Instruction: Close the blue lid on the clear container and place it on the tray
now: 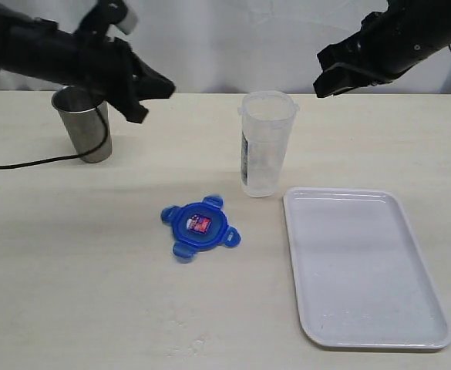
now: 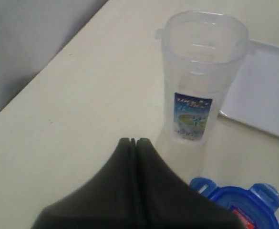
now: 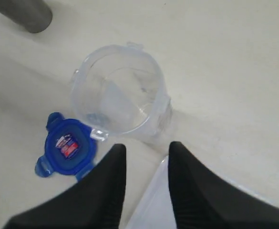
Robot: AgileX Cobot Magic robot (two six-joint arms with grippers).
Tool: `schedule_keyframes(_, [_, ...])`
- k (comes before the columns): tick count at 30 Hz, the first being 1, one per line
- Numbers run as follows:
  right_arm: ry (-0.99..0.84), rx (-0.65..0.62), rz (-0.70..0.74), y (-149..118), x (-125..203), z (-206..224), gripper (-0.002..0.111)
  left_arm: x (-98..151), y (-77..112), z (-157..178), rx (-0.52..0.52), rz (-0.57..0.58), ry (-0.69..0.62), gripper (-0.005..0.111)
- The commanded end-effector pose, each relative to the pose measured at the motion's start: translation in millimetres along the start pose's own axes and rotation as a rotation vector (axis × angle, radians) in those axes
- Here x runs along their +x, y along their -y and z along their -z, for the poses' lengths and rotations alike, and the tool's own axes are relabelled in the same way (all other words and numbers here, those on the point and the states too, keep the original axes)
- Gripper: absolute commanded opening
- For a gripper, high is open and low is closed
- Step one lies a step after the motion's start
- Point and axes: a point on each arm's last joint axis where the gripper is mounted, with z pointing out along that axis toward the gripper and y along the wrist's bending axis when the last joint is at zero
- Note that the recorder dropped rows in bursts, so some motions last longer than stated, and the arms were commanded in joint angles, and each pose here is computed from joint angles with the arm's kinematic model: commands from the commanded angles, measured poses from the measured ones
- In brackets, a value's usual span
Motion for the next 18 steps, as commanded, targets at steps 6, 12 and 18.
schedule_keyframes(6, [0.028,-0.184,0.01,-41,34,34,0.033,30,28.1,58,0.08,0.129,0.155,0.0])
schedule_keyframes(12, [-0.009,-0.245,0.335,-118,96,17,0.033,19,40.0,84,0.007,0.04,0.171,0.0])
schedule_keyframes(18, [-0.106,0.001,0.422,-150,145,-35,0.052,10,46.4,106,0.02,-0.02,0.206,0.0])
